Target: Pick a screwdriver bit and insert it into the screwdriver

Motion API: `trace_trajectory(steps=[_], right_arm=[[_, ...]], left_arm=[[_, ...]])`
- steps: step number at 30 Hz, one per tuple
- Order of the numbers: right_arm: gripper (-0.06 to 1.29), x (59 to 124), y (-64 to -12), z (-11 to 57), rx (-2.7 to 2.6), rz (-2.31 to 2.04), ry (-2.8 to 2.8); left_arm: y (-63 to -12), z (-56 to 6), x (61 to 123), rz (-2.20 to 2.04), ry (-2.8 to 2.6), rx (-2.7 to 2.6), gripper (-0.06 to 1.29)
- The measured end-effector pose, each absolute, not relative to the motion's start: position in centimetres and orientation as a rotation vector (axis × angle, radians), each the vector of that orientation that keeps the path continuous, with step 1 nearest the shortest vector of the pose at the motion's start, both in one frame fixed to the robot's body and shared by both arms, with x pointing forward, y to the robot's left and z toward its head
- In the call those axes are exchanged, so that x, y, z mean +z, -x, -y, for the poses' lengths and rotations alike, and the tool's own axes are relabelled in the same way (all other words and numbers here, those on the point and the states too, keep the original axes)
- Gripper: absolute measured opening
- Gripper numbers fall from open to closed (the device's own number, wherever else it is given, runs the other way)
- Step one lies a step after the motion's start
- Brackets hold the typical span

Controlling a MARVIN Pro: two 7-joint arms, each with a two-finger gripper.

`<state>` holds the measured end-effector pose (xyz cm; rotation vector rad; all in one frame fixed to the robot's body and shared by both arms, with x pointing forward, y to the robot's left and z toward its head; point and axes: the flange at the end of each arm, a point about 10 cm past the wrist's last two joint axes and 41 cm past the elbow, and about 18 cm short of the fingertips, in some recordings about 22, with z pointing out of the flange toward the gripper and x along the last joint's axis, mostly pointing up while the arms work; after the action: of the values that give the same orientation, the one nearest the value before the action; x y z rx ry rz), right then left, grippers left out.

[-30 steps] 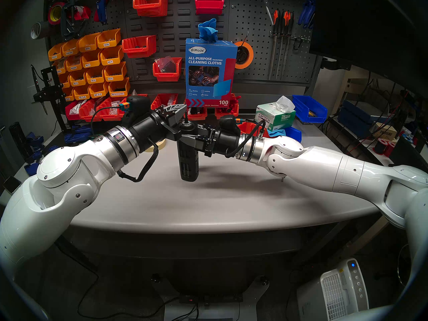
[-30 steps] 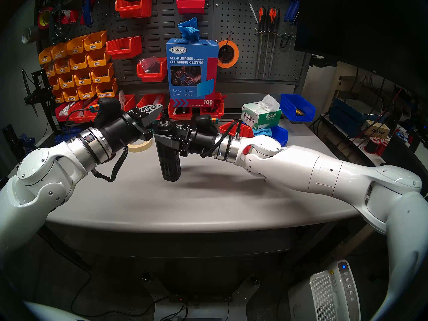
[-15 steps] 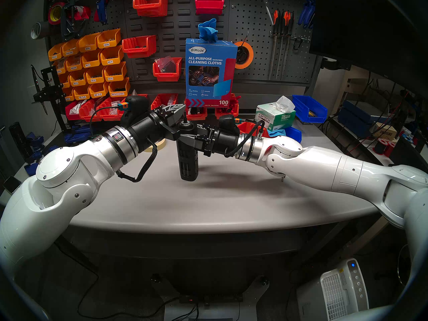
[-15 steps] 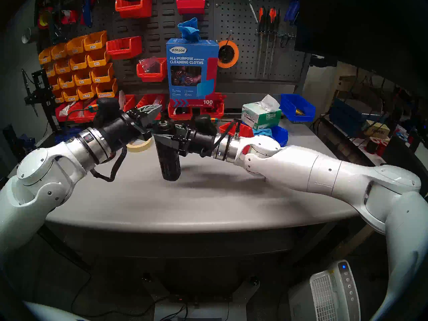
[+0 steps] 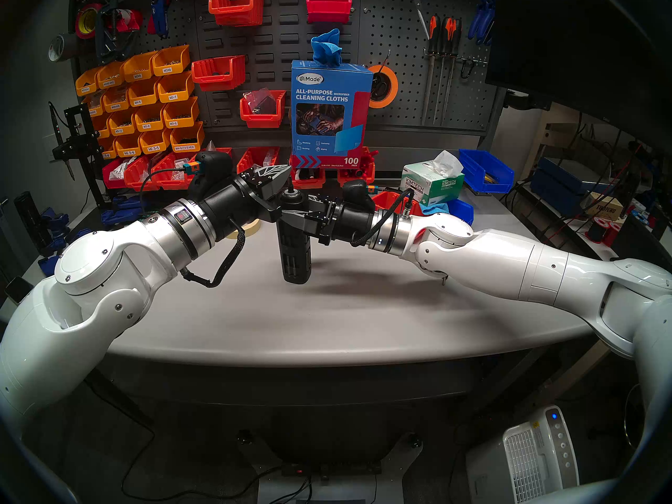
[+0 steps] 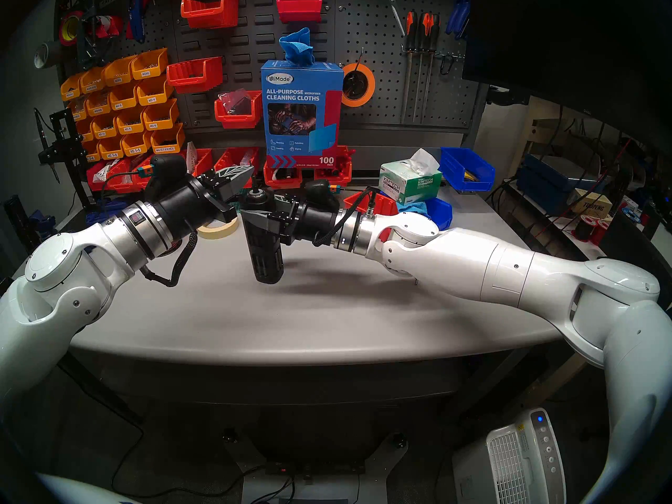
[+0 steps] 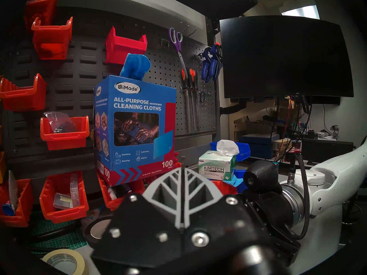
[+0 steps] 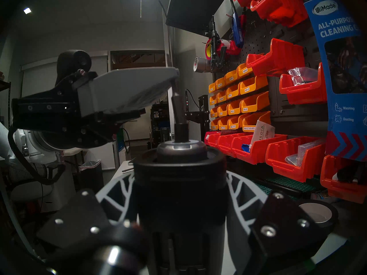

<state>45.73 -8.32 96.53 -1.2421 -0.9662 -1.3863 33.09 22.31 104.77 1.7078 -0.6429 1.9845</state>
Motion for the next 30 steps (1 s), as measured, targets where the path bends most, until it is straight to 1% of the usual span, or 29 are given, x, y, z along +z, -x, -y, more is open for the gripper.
trace_trajectory(steps=[30], right_arm=[[0.61,96.87,-45.93,8.57,-1.342,1.013,1.222]], left_arm=[[-33.71,-23.24,104.74,0.72,-1.714,1.954,-0.02]])
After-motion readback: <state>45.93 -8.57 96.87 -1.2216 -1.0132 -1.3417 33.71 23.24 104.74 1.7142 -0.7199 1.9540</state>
